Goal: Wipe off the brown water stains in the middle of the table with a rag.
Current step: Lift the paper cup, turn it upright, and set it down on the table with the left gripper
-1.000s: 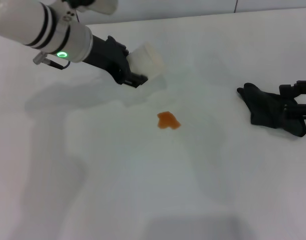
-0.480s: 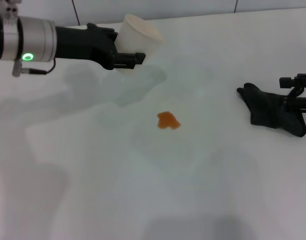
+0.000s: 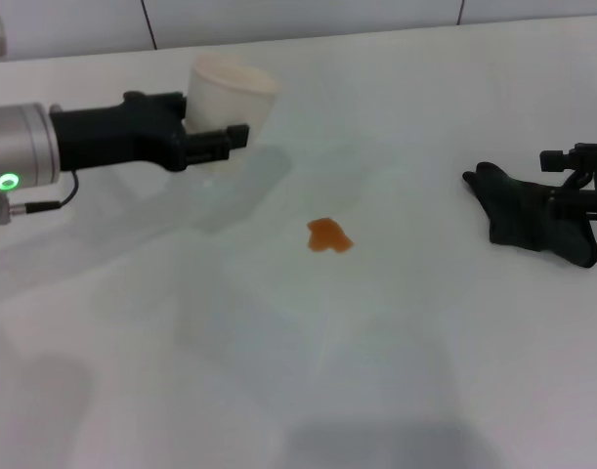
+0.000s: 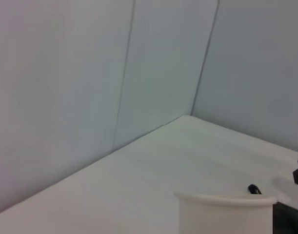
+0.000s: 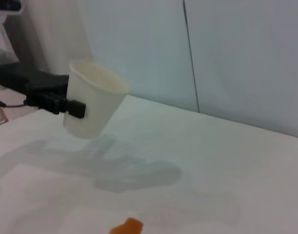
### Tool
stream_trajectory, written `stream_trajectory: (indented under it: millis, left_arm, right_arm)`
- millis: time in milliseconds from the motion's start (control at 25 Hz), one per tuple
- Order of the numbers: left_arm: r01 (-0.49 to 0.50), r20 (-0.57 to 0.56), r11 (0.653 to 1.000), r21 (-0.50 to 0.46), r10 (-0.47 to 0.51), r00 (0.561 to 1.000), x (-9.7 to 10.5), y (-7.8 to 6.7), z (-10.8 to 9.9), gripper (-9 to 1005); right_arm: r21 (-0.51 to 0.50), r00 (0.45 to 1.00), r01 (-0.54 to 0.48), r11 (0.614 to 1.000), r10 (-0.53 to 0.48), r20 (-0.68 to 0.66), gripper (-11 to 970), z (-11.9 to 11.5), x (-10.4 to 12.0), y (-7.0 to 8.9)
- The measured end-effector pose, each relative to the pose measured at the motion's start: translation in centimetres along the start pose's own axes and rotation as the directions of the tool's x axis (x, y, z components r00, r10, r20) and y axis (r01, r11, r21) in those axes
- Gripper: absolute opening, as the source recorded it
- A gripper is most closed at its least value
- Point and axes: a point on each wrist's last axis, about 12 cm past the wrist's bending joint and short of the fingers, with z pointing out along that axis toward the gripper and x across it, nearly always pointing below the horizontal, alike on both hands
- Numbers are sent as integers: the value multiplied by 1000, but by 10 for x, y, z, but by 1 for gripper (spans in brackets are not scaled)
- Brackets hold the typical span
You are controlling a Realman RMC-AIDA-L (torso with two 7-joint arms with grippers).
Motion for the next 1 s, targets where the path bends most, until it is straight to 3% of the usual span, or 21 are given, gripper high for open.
stream_trajectory:
  millis: [480,1000]
  left_arm:
    - [-46,69,997,-59,50,996,36,-6,-15,640]
    - [88,58,988,-126,-81,995,59,-5,-13,642]
  right_arm:
    - [-5,1000,0,1000,0,29,652,5,-1,0]
    - [-13,999,1,1000,-1,36,653,8,-2,0]
